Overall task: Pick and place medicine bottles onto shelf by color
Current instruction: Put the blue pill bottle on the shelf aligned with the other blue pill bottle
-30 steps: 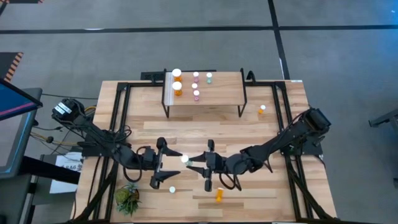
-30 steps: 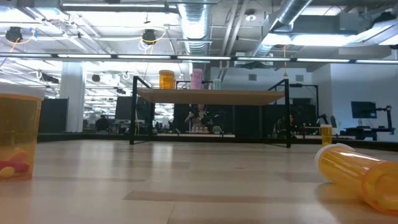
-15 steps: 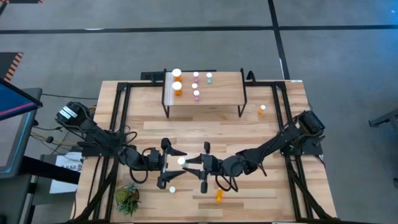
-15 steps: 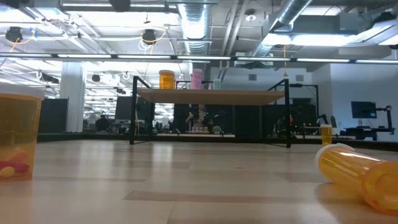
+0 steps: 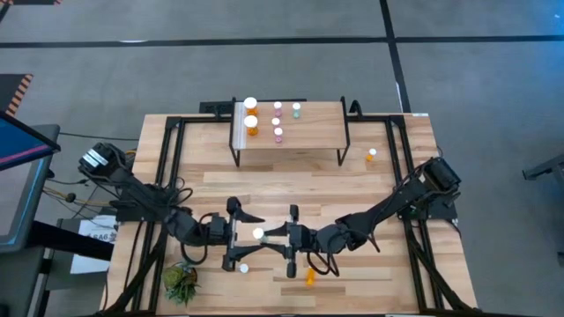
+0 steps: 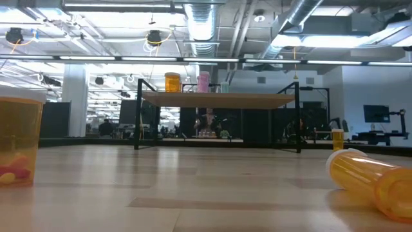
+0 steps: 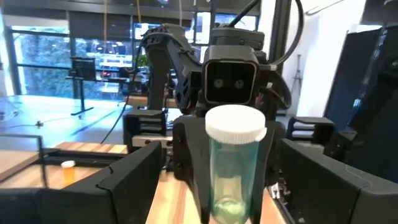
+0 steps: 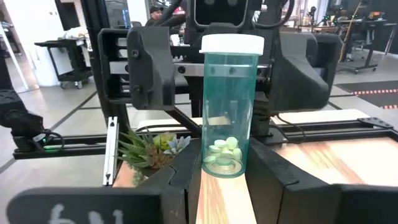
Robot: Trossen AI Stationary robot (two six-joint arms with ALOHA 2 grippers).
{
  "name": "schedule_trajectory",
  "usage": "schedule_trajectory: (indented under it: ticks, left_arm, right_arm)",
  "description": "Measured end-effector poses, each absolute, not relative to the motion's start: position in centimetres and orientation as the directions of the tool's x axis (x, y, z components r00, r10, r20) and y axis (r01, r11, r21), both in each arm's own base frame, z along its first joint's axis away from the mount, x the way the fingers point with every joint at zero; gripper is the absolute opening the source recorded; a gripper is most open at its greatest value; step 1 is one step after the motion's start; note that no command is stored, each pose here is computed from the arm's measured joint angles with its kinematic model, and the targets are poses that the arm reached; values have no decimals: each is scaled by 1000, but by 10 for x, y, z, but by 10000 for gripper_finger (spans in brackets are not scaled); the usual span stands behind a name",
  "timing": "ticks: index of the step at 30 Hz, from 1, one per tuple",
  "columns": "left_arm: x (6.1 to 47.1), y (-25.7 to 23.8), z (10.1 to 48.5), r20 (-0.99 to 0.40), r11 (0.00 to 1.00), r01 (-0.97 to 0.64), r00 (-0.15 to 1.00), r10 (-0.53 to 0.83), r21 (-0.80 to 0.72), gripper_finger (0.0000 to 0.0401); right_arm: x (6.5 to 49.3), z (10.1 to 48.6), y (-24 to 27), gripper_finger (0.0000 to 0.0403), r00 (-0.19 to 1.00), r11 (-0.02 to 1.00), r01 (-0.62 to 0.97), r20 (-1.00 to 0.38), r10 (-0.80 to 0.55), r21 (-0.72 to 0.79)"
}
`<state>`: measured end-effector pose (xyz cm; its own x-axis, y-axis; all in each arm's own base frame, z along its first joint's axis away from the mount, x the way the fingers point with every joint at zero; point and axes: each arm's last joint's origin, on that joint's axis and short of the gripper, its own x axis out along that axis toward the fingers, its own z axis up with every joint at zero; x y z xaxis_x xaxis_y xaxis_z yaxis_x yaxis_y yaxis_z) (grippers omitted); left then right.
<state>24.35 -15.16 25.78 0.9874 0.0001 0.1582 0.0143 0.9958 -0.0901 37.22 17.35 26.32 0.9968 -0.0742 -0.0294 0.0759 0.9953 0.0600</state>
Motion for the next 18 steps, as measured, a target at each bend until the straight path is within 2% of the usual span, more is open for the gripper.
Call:
schedule_trajectory:
  ticks: [10,13,18]
  left_arm:
    - [244,-151,253,108,995,-26,994,36,-92,303]
    - [244,-151,253,109,995,-25,993,35,-91,284]
    - [244,-151,254,114,996,-24,993,34,-90,231]
  right_arm:
    - [373,264,172,123,997,994,80,-18,-79,67]
    - [373,265,172,123,997,994,80,-18,-79,68]
    - [373,264,172,123,997,994,81,-18,-80,67]
